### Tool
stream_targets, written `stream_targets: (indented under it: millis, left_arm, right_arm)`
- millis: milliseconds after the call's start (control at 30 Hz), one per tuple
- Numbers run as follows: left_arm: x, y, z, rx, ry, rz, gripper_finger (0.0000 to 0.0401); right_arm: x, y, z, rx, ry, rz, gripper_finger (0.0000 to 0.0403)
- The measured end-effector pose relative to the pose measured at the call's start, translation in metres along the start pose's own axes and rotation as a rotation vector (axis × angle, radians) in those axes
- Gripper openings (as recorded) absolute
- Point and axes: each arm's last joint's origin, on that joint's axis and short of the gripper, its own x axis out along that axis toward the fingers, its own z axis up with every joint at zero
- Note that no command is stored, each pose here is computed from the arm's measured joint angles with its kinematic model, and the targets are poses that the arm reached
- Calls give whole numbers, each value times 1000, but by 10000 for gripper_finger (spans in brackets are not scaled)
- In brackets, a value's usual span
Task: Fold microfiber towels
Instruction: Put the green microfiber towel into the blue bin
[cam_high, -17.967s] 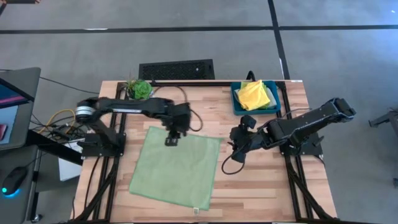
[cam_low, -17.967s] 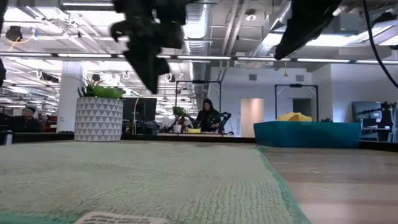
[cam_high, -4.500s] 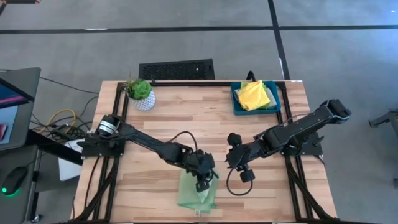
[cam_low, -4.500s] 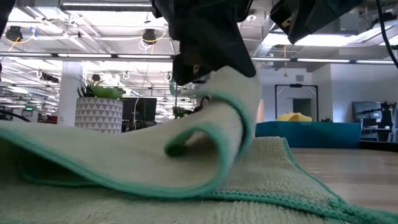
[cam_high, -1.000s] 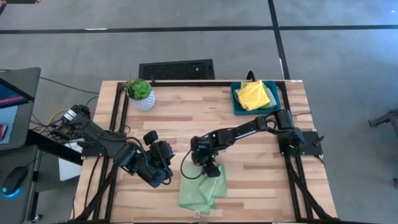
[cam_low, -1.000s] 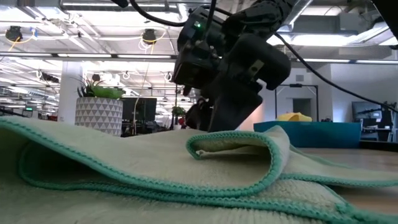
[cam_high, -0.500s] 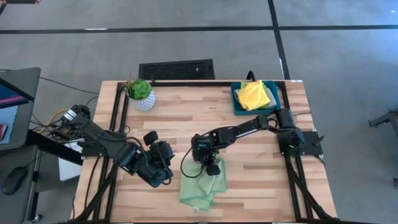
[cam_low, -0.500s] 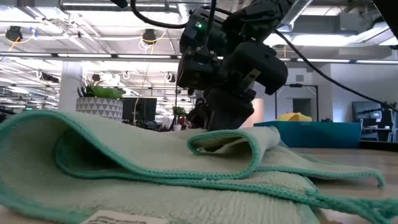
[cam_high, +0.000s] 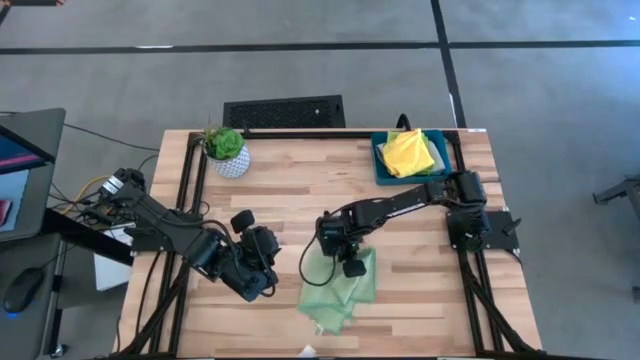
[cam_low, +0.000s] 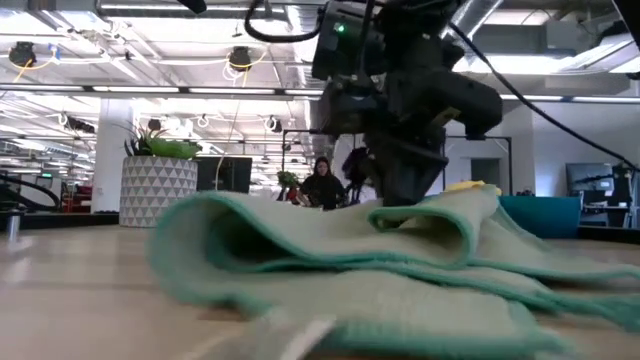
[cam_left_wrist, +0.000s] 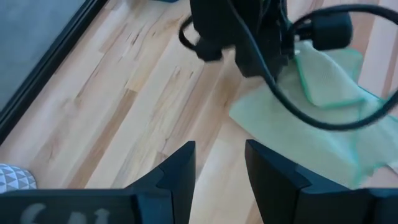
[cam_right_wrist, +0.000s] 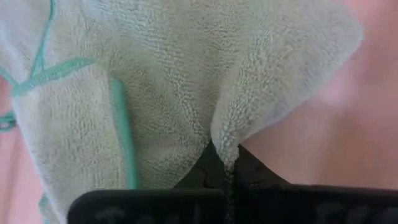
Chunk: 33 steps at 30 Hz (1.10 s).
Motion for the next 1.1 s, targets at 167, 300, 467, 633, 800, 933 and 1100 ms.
stream_targets:
  millis: [167, 300, 467, 633, 800, 933, 1100]
  left_arm:
    - [0, 0, 0, 1, -1, 3, 133]
    - [0, 1, 0, 5, 3, 7, 133]
    - [0, 1, -1, 9, 5, 10, 133]
    - [0, 1, -1, 11, 7, 12, 133]
    - [0, 1, -1, 11, 5, 15, 133]
    - [0, 1, -1, 11, 4, 16, 133]
    - [0, 1, -1, 11, 4, 16, 133]
  right_arm:
    - [-24, 2, -6, 17, 46, -95, 10]
    - [-45, 6, -13, 49, 88, -184, 11]
    - [-67, 6, -20, 95, 101, -237, 10]
    - [-84, 9, -33, 168, 192, -351, 10]
    - [-90, 4, -42, 227, 270, -429, 11]
    - [-92, -7, -51, 278, 325, -513, 11]
    - [-97, -24, -70, 366, 417, -626, 11]
